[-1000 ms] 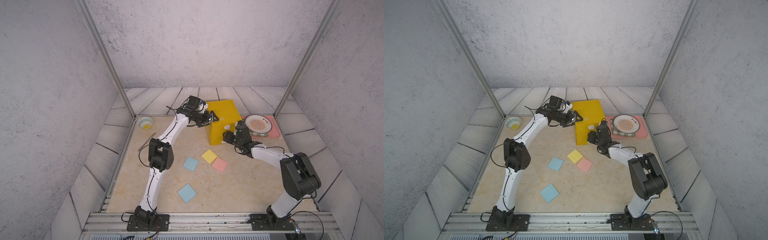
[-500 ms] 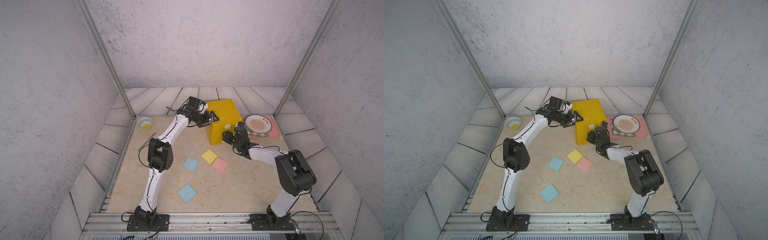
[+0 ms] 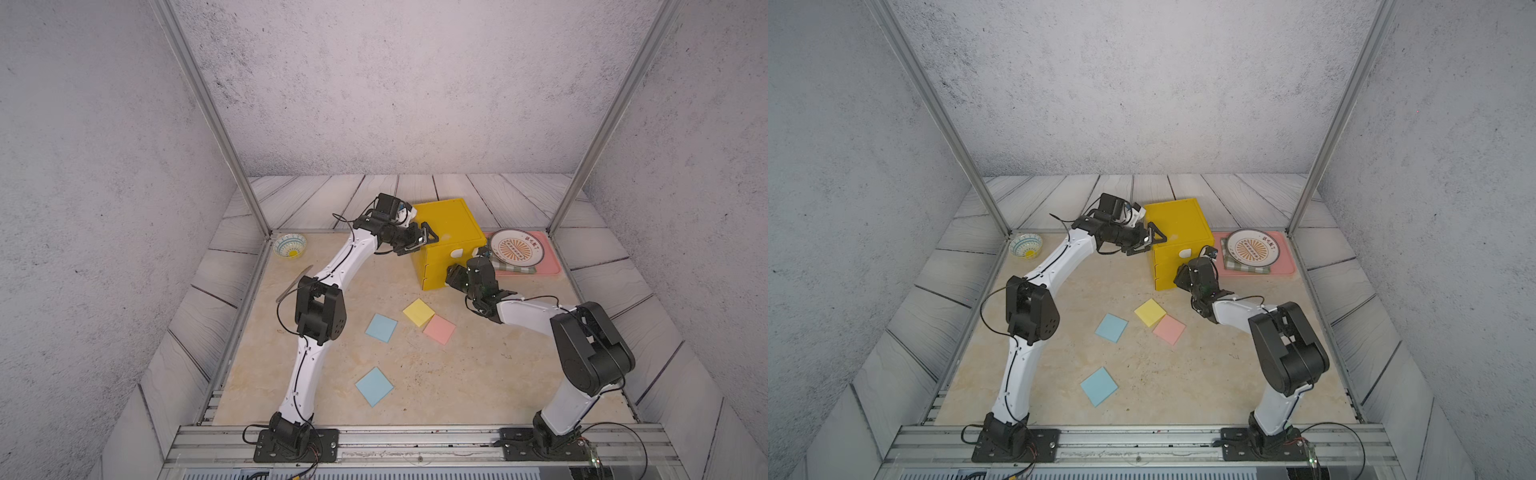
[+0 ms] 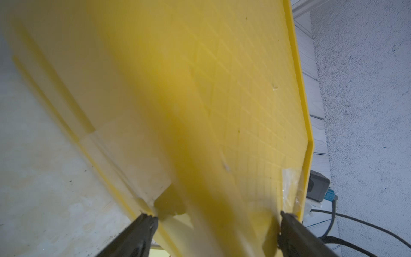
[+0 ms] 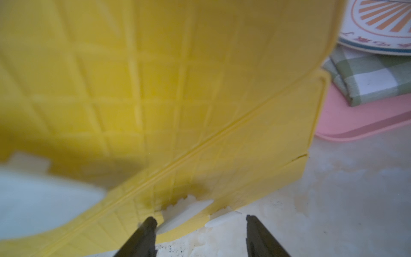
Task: Please put the sticky notes in the drawer by color
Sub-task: Open the drawer in the storage box.
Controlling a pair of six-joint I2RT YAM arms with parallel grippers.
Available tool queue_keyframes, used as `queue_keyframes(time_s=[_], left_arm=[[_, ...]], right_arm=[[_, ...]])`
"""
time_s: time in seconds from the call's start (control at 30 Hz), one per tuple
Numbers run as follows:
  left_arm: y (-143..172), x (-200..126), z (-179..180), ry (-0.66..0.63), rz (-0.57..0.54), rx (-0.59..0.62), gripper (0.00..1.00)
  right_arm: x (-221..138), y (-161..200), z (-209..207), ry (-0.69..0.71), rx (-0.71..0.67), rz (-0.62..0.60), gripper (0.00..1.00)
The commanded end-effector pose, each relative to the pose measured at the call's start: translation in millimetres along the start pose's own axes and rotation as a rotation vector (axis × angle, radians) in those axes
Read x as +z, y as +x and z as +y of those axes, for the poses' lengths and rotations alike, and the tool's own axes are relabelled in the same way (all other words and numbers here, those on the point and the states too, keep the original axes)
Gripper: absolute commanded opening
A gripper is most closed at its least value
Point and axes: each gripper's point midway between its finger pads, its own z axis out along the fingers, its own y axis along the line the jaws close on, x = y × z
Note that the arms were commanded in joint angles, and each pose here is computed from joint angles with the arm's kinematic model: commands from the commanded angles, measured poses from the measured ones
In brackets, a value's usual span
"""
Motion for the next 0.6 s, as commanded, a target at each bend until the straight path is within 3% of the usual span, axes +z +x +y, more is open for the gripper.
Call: queue_keyframes(time_s=[0.0,0.4,0.47,0.57], left_arm=[[28.0,11.6,27.1,-0.088,0.086,-0.054,0.92],[25.0,13.5,27.4,-0.081,0.082,-0.059,0.92],[24.5,13.2,26.5,-0.079,0.08,-0.059,0.92],[23.8,12.2,24.6,-0.075,0.079,-0.059,0.92]], right_arm=[[-19.9,-18.1,-33.2,0.141,0.009,-0.057,0.65],[-81.2,-15.6,-52.6,0.157,0.01,-0.078,0.66],[-79.8,-19.1,-38.2,0.09,-0.011,-0.076,0.66],[-71.7,-22.4,-4.5,0.007,-0.052,0.036,0.67]])
